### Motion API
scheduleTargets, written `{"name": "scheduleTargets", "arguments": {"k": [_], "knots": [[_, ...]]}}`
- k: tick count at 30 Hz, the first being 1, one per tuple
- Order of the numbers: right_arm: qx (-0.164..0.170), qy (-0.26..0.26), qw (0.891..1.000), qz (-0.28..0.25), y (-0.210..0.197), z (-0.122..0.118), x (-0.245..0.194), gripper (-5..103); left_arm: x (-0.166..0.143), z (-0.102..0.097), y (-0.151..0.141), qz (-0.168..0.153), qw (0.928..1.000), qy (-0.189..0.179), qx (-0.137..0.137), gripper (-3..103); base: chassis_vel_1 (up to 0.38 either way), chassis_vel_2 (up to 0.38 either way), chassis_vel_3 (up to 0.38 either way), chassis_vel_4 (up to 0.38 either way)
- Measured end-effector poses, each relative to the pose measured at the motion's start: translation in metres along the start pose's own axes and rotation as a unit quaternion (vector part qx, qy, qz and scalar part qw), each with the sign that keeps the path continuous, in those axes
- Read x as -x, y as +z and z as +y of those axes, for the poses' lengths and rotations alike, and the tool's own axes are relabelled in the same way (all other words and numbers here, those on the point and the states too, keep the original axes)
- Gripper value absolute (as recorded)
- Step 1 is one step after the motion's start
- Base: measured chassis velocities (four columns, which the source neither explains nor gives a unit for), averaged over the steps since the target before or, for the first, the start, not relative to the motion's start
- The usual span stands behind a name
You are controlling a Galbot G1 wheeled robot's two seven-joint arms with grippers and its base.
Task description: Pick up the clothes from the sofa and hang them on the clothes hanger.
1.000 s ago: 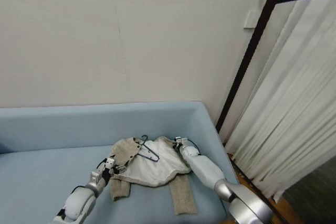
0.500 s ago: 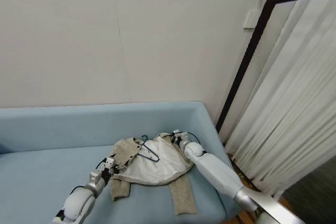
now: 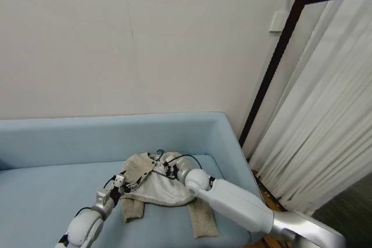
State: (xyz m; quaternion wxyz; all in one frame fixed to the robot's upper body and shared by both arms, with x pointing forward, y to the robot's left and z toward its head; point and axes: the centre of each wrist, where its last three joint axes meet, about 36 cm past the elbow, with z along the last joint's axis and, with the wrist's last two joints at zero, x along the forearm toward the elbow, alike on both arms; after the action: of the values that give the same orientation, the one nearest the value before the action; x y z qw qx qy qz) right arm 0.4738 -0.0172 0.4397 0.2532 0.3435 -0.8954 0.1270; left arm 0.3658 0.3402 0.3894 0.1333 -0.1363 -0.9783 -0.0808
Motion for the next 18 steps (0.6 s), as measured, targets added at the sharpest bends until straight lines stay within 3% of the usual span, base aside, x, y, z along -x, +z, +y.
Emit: {"name": "scheduleTargets", "arguments": {"k": [7,11,13,16,18], "knots": [[0.036,0.003,0.999,0.014,-0.016,0.025,0.048,0,0.000,-0.004,0.005,0.001,1.0000,0.000,-0.003,100,0.000,0.000,0.000,0.000],[0.072,0.033,0.996,0.032,-0.028,0.040,0.083,0,0.003,-0.012,0.009,0.001,1.0000,0.003,-0.008,100,0.000,0.000,0.000,0.000],[0.074,0.039,0.996,0.036,-0.026,0.040,0.086,-3,0.003,-0.013,0.009,0.001,1.0000,0.003,-0.009,100,0.000,0.000,0.000,0.000],[0.080,0.062,0.993,0.061,-0.004,0.022,0.083,9,0.005,-0.016,0.009,-0.002,0.9999,0.005,-0.011,100,0.000,0.000,0.000,0.000],[0.081,0.065,0.992,0.064,0.003,0.015,0.075,9,0.005,-0.016,0.008,-0.003,0.9999,0.004,-0.012,100,0.000,0.000,0.000,0.000]]}}
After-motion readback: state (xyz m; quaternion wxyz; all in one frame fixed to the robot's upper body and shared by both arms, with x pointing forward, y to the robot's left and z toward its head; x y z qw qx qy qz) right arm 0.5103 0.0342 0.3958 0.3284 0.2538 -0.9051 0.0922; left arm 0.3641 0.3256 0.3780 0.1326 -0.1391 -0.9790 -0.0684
